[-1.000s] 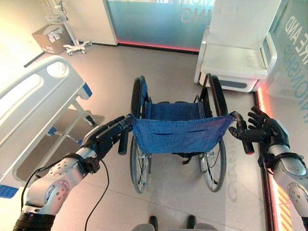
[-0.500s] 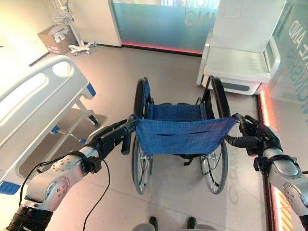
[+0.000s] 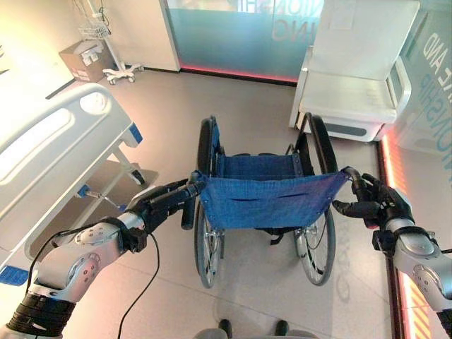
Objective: Push the wheelchair next to the bed
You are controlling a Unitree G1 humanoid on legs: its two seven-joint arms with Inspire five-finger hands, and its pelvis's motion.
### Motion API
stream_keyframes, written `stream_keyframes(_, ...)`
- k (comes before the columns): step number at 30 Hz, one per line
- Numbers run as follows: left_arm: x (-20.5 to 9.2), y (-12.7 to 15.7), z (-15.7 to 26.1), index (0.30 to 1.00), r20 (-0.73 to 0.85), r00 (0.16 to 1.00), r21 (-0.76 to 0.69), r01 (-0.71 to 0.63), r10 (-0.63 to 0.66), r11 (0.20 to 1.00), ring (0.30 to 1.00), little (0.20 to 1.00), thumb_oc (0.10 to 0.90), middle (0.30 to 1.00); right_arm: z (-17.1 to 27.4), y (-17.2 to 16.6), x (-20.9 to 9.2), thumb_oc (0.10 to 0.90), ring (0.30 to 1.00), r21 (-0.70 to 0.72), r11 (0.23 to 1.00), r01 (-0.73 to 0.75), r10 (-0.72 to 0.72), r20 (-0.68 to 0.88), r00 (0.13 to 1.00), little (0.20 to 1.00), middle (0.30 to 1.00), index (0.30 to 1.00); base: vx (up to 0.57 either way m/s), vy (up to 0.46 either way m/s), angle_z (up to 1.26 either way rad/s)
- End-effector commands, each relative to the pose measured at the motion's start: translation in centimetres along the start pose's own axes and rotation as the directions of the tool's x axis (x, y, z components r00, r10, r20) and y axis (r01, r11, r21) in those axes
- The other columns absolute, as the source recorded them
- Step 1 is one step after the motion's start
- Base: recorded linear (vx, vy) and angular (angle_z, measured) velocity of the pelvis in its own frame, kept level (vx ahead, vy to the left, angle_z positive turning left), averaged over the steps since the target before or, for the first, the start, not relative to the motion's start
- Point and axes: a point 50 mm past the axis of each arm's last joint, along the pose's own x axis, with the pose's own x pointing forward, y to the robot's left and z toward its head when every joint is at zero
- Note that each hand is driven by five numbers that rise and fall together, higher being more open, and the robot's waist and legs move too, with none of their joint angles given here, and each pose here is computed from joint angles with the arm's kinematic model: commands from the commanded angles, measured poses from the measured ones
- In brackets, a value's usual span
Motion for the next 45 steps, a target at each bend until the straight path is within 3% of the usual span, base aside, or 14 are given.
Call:
stream_keyframes(1,0.5,-1.2,1.1,0.9,0.003,0.994,0.106,0.109,-0.109,0.988,0.9,0.9,0.8,0.9,4.7,-0.3,0.6,0.8,0.9,-0.066,0.996,0.055,-0.039,0.221,0.974,0.9,0.9,0.9,0.0,0.0,0.0)
stream_keyframes(11,-0.7,2.0,2.7,0.9,0.021,0.999,0.223,-0.039,0.035,0.974,0.9,0.9,0.8,0.9,4.2,-1.4,0.8,0.8,0.9,-0.061,0.995,0.08,-0.067,0.191,0.979,0.9,0.9,0.9,0.0,0.0,0.0)
stream_keyframes(16,-1.7,2.0,3.9,0.9,0.089,0.996,0.122,-0.025,0.014,0.992,0.9,0.9,0.8,0.9,4.0,-1.7,0.6,0.8,0.9,-0.063,0.995,0.08,-0.067,0.184,0.981,0.9,0.9,0.9,0.0,0.0,0.0)
stream_keyframes(24,-1.4,0.4,3.7,0.9,0.09,0.992,-0.002,0.09,-0.09,0.996,0.9,0.9,0.8,0.9,3.8,-1.7,0.9,0.8,0.9,-0.047,0.996,0.081,-0.072,0.18,0.981,0.9,0.9,0.9,-0.01,0.004,0.01)
stream_keyframes(37,0.8,-2.2,1.4,0.9,0.017,0.991,-0.097,0.137,-0.136,0.986,0.9,0.9,0.8,0.9,3.5,0.4,1.3,0.8,0.9,-0.078,0.996,0.043,-0.03,0.166,0.986,0.9,0.9,0.9,0.0,0.0,0.0)
stream_keyframes(38,1.0,-2.4,1.1,0.655,0.0,0.99,-0.109,0.141,-0.142,0.984,0.655,0.655,0.637,0.655,3.5,0.5,1.3,0.687,0.731,-0.084,0.996,0.04,-0.025,0.166,0.986,0.731,0.731,0.731,0.0,0.0,0.0)
stream_keyframes(39,1.1,-2.5,1.1,0.582,-0.003,0.99,-0.112,0.143,-0.144,0.983,0.582,0.582,0.588,0.582,3.5,0.5,1.3,0.631,0.646,-0.085,0.996,0.039,-0.025,0.166,0.986,0.646,0.646,0.646,0.0,0.0,0.0)
stream_keyframes(40,1.3,-2.8,0.9,0.3,-0.008,0.989,-0.124,0.147,-0.149,0.981,0.3,0.3,0.4,0.3,3.6,0.7,1.3,0.4,0.3,-0.095,0.995,0.033,-0.016,0.166,0.986,0.3,0.3,0.3,0.0,0.0,0.0)
stream_keyframes(45,1.7,-3.0,0.8,0.3,-0.005,0.992,-0.148,0.126,-0.129,0.981,0.3,0.3,0.4,0.3,3.7,0.9,1.3,0.4,0.3,-0.117,0.993,0.018,0.001,0.168,0.986,0.3,0.3,0.3,0.0,0.0,0.0)
